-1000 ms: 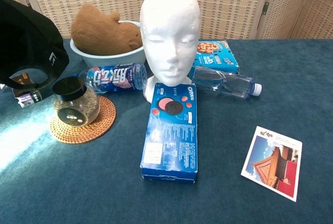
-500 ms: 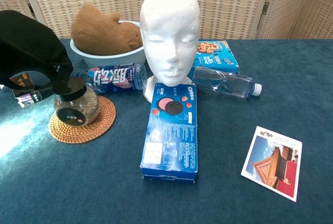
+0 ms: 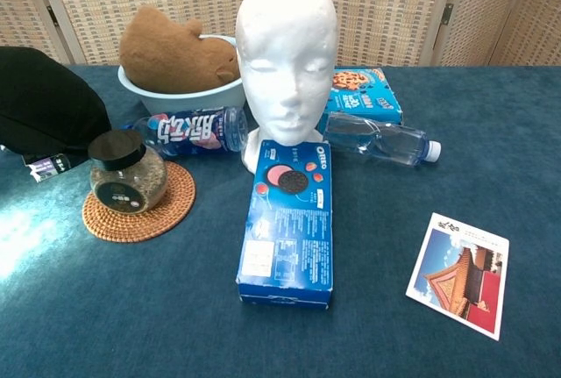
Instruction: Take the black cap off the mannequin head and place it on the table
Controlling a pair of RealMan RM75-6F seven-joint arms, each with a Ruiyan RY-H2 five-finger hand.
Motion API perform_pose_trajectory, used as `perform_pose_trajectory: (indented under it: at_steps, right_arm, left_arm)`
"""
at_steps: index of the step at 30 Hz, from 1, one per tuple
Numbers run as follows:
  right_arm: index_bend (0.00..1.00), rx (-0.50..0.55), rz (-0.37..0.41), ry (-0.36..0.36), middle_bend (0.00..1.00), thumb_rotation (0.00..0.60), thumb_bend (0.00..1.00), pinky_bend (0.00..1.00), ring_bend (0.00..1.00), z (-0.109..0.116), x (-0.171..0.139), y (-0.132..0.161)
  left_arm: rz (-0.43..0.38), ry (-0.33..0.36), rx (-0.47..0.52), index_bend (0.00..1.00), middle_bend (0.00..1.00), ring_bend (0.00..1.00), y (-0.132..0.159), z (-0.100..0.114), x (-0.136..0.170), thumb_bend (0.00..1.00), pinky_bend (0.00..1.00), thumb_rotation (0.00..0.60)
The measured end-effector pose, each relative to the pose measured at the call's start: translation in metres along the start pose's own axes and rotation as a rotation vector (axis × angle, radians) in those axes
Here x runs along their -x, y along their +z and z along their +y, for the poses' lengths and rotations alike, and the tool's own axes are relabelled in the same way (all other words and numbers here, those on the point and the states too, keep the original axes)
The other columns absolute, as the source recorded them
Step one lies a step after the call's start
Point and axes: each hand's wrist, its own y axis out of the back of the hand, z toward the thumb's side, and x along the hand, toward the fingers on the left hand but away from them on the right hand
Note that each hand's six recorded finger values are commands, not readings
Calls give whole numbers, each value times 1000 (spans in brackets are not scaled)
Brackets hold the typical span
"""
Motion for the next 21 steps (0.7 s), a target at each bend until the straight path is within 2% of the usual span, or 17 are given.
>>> perform_pose_trajectory:
  at_steps: [8,13,18,21]
  right_arm:
    - [242,0,4,0,191,600,191,145,51,0,1,2]
    - [242,0,3,1,192,600,192,145,53,-1,1,2]
    - [242,1,5,-2,199,600,192,145,59,-1,1,2]
    - [242,0,7,-1,199,600,191,145,59,-2,2,3]
  left_arm:
    - [-30,-89,-35,638,1000,1000,6,-20,10,358,1000,600]
    - [-23,-131,-37,611,1000,1000,10,-31,12,358,1000,600]
    - [-5,-189,-41,524,1000,1000,13,-43,14,353,1000,600]
    - [9,-220,-56,430,1000,1000,15,-49,15,346,1000,600]
